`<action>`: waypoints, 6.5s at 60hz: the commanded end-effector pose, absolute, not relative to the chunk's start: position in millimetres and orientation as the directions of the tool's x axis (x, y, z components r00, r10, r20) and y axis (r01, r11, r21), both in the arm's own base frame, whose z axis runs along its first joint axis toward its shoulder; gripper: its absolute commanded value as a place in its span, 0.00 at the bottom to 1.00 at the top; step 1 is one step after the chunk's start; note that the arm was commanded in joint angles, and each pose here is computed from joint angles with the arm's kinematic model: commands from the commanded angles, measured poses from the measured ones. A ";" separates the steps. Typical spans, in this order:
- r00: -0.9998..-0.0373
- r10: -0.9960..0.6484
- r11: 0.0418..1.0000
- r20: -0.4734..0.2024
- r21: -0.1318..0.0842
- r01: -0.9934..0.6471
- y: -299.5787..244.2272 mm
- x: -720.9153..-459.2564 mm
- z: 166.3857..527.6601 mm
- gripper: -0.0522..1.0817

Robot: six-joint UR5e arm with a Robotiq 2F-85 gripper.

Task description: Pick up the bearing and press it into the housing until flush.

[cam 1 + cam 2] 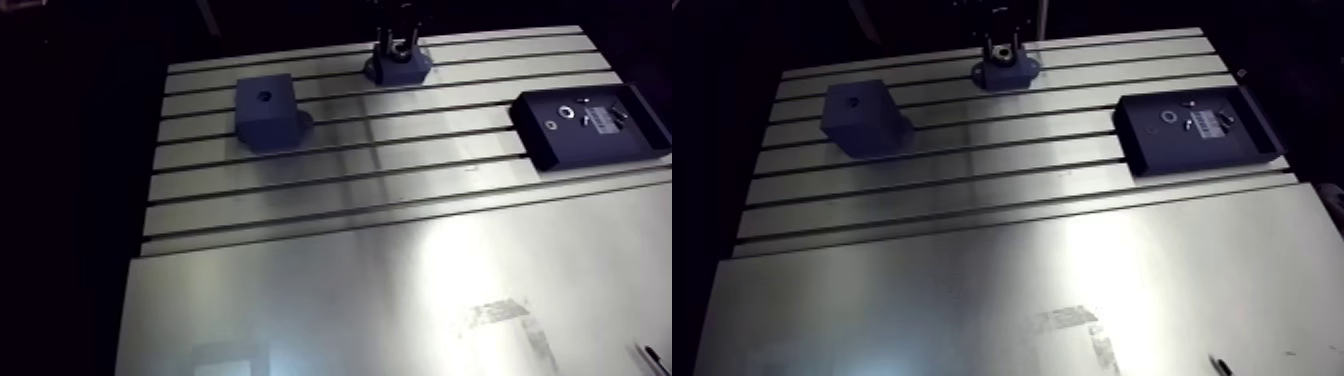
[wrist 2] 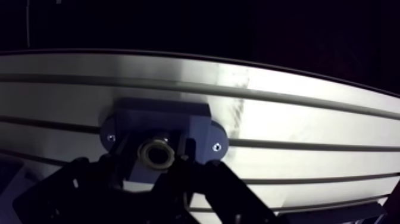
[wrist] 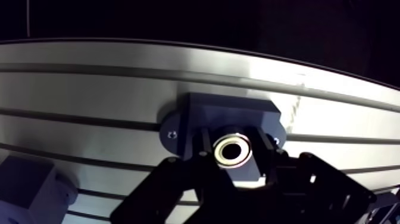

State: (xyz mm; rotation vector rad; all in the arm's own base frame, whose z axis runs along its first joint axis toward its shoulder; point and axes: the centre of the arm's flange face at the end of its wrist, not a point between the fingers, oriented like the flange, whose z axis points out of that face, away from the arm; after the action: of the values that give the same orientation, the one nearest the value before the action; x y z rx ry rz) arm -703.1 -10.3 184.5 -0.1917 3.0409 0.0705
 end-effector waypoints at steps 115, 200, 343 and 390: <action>-0.992 -0.124 0.991 -0.021 0.054 -0.125 -7.0 -699.3 256.4 0.05; -0.992 -0.095 0.995 -0.080 -0.004 -0.095 2.1 -694.5 205.9 1.00; -0.990 -0.108 0.994 -0.089 -0.006 -0.108 0.3 -689.4 191.7 1.00; -0.990 -0.112 0.994 -0.089 -0.006 -0.112 1.2 -689.3 190.3 1.00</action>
State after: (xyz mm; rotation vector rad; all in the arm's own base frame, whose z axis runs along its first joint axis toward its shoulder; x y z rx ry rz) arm -689.5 1.3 190.8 -0.1695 3.0486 -0.0011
